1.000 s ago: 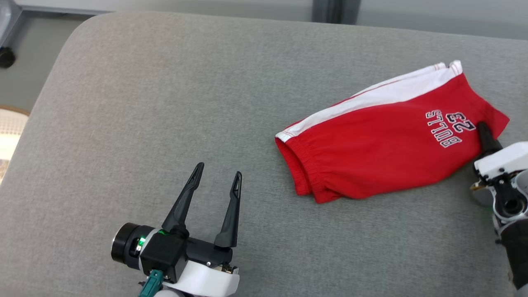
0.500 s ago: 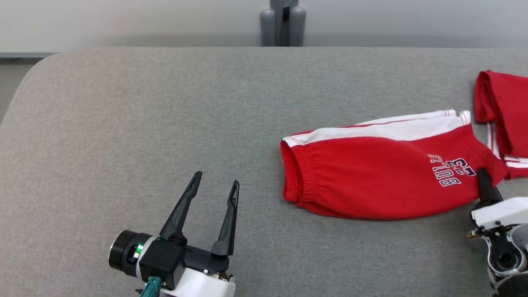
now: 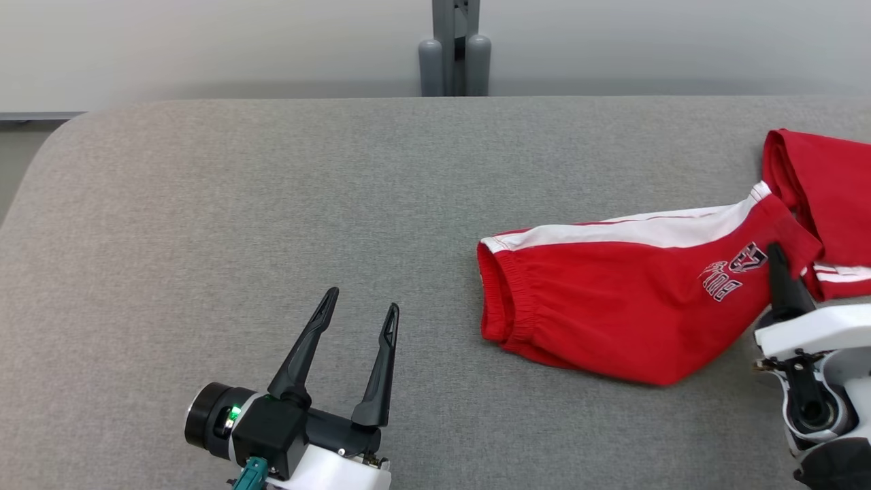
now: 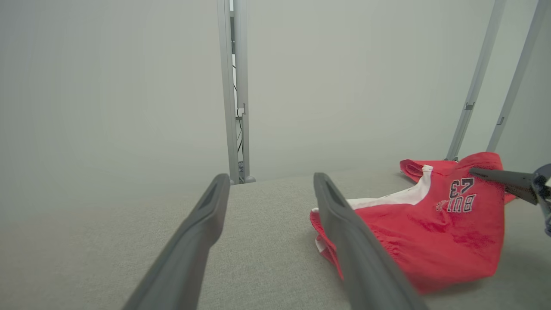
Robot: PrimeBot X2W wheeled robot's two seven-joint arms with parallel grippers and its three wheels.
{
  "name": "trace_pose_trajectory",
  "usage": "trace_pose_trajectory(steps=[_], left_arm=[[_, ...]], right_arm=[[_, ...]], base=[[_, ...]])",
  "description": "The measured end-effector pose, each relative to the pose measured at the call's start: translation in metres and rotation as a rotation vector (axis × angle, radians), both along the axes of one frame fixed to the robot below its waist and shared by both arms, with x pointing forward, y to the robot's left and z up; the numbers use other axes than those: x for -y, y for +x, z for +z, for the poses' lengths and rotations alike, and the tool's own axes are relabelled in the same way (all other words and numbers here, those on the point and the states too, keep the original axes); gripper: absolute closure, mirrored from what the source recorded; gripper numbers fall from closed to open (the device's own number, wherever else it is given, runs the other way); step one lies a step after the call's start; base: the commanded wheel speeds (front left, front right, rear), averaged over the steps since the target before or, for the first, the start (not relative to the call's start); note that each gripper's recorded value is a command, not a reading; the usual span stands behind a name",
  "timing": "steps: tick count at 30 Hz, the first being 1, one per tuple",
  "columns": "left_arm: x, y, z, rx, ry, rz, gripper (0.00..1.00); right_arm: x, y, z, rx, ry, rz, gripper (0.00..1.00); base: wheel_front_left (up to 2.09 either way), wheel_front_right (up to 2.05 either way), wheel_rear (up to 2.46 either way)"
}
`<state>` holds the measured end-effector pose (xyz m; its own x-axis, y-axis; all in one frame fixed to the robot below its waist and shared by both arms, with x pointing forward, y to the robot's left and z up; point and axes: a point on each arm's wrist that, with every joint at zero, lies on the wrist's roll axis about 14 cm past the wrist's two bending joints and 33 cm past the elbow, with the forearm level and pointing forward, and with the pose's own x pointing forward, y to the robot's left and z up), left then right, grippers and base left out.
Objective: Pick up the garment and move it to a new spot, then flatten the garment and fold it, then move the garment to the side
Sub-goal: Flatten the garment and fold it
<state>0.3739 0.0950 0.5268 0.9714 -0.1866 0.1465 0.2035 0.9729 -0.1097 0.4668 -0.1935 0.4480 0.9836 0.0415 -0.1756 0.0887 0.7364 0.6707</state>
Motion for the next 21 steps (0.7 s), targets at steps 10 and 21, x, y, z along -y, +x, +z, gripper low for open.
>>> trace_pose_trajectory(steps=[10,21], left_arm=[[-0.014,-0.01,0.003,0.002,-0.016,0.042,0.0],[-0.037,-0.018,0.011,0.023,-0.009,0.12,0.0]], right_arm=[[-0.072,0.006,0.04,0.127,-0.058,0.228,1.0],[-0.163,-0.03,0.045,0.143,-0.168,0.535,1.0]], base=[[0.0,0.0,0.0],[0.0,0.0,0.0]])
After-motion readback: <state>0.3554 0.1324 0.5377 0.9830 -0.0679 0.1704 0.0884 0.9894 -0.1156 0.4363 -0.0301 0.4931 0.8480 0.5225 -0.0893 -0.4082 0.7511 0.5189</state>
